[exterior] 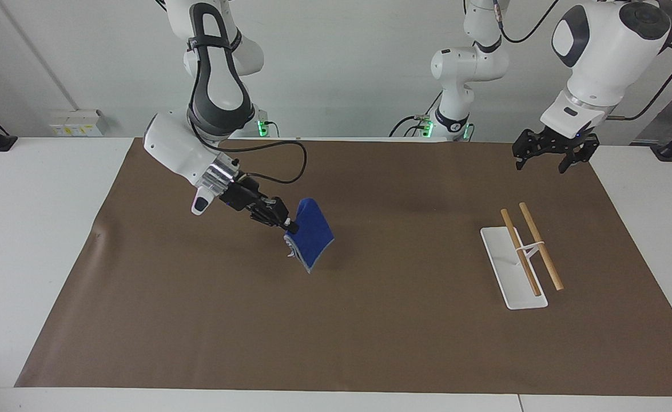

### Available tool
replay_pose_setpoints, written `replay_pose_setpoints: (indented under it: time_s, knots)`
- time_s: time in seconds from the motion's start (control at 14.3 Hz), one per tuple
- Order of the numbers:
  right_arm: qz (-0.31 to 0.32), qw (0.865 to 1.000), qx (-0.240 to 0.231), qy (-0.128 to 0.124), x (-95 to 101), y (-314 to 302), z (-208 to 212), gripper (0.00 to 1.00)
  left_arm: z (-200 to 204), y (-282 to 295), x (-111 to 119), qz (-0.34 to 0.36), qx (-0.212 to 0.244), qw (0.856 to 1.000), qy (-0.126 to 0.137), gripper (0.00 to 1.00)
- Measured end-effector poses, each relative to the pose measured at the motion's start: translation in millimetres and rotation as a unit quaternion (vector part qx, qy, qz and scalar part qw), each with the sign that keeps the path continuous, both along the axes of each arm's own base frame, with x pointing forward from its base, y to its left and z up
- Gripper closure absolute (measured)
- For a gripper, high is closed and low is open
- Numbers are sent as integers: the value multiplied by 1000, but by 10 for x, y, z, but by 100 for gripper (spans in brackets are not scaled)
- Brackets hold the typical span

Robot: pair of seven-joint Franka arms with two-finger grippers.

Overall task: Right arm passes towel to left arm to hang
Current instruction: 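Carry the hanging towel with the right gripper toward the table center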

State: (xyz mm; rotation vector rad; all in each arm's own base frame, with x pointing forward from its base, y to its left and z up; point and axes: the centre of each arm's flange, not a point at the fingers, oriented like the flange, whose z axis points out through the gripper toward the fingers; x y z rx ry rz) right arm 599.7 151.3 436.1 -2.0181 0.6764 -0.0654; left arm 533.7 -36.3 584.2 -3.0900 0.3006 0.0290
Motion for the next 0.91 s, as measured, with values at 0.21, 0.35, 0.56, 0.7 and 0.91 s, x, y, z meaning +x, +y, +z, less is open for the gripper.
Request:
replay_pose_setpoints:
  time_s: [0.21, 0.35, 0.56, 0.7, 0.91]
  knots:
    - [-61, 996, 65, 22, -23, 206, 39, 95, 0, -6, 0, -1, 0, 1000, 0, 0]
    - [-99, 990, 92, 29, -91, 449, 47, 95, 0, -10, -1, -1, 0, 1000, 0, 0]
    - [-120, 987, 104, 40, -274, 896, 36, 95, -2, 15, -1, 14, 0, 1000, 0, 0]
    - [-133, 982, 125, 57, -344, 1031, 25, 95, 8, -6, 13, 79, -18, 997, -6, 0]
    - [-172, 965, 169, 102, -340, 1007, 19, 95, 1, -125, 97, 215, -67, 974, -37, 0]
